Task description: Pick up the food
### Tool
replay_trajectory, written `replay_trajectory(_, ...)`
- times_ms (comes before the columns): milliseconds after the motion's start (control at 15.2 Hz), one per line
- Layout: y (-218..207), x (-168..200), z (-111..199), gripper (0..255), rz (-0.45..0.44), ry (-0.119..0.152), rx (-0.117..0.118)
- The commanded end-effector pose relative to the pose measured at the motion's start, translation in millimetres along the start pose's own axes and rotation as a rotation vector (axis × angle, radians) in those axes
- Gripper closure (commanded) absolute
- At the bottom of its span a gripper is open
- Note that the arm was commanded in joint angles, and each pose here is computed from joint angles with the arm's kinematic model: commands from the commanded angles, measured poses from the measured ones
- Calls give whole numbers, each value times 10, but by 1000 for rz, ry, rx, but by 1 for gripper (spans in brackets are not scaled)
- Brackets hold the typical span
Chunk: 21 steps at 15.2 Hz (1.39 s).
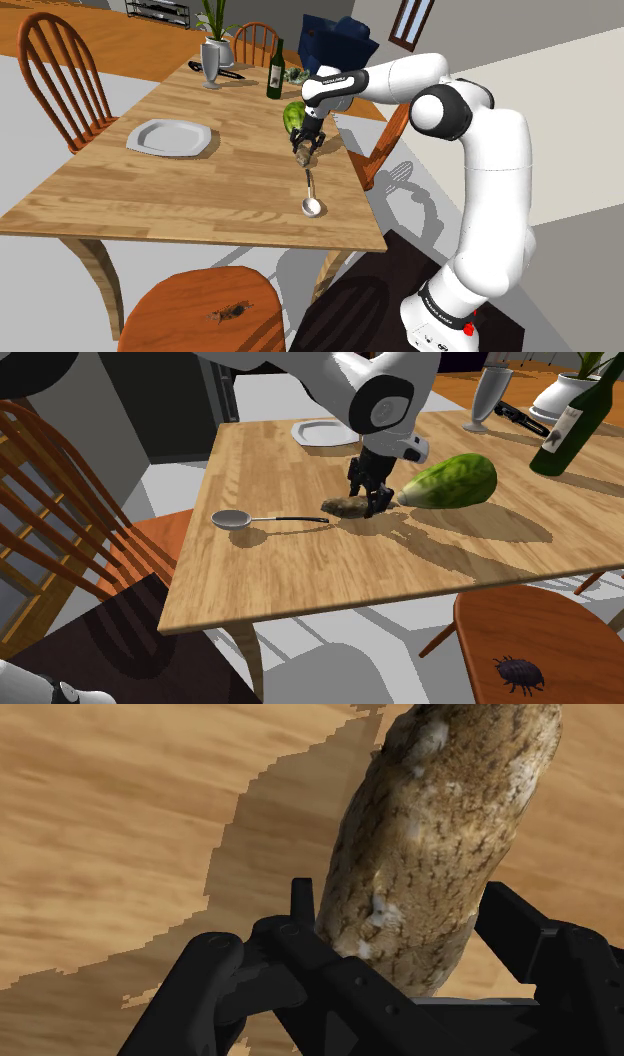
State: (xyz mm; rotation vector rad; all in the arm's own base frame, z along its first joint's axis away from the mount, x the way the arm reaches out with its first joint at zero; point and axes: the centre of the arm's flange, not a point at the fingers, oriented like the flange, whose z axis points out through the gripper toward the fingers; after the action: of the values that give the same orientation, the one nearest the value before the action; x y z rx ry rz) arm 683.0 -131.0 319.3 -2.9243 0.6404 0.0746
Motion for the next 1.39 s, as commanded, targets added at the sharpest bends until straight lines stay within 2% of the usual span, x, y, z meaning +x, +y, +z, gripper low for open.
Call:
replay_trajectory(0, 1, -2, 10, 255, 0, -2, 0)
replay_trajectory(264, 1, 8, 8, 255, 0, -2, 0)
replay_trajectory(1320, -105, -57, -782, 255, 0, -2, 0)
